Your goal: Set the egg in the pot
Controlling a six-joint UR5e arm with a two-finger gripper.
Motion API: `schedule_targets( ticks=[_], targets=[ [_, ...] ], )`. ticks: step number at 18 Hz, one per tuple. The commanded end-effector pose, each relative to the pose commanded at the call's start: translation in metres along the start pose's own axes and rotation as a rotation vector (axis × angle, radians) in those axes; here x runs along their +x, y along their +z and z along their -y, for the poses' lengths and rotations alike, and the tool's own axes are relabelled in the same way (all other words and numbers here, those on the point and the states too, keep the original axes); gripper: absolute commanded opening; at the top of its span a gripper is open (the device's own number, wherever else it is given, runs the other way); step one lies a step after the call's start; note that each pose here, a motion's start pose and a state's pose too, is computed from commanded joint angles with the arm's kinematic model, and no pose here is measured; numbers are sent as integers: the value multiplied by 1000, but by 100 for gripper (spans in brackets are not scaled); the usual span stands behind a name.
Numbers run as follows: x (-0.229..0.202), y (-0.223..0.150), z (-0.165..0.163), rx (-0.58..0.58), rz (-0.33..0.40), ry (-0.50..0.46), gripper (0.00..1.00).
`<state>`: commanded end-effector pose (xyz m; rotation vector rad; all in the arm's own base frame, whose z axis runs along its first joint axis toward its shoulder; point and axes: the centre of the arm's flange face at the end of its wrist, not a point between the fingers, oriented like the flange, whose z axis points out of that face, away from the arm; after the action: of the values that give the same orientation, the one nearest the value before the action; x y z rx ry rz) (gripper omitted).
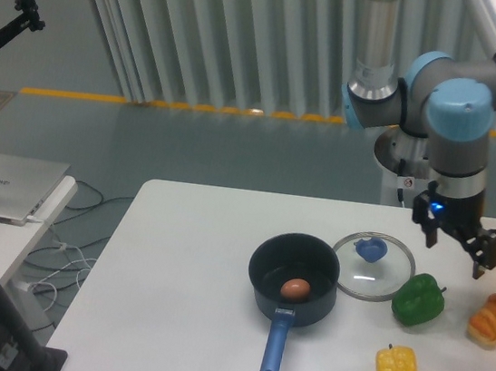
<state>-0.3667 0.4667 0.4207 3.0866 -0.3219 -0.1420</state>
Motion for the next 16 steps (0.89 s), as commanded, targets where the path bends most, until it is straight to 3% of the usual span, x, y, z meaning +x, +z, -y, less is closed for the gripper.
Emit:
schedule_targets(
  ticks=[5,11,16],
  targets=[
    [-8,0,-10,-15,-14,185,100],
    [-21,10,-29,-10,-31,473,100],
    [-31,17,-32,-10,-23,490,100]
  ],
)
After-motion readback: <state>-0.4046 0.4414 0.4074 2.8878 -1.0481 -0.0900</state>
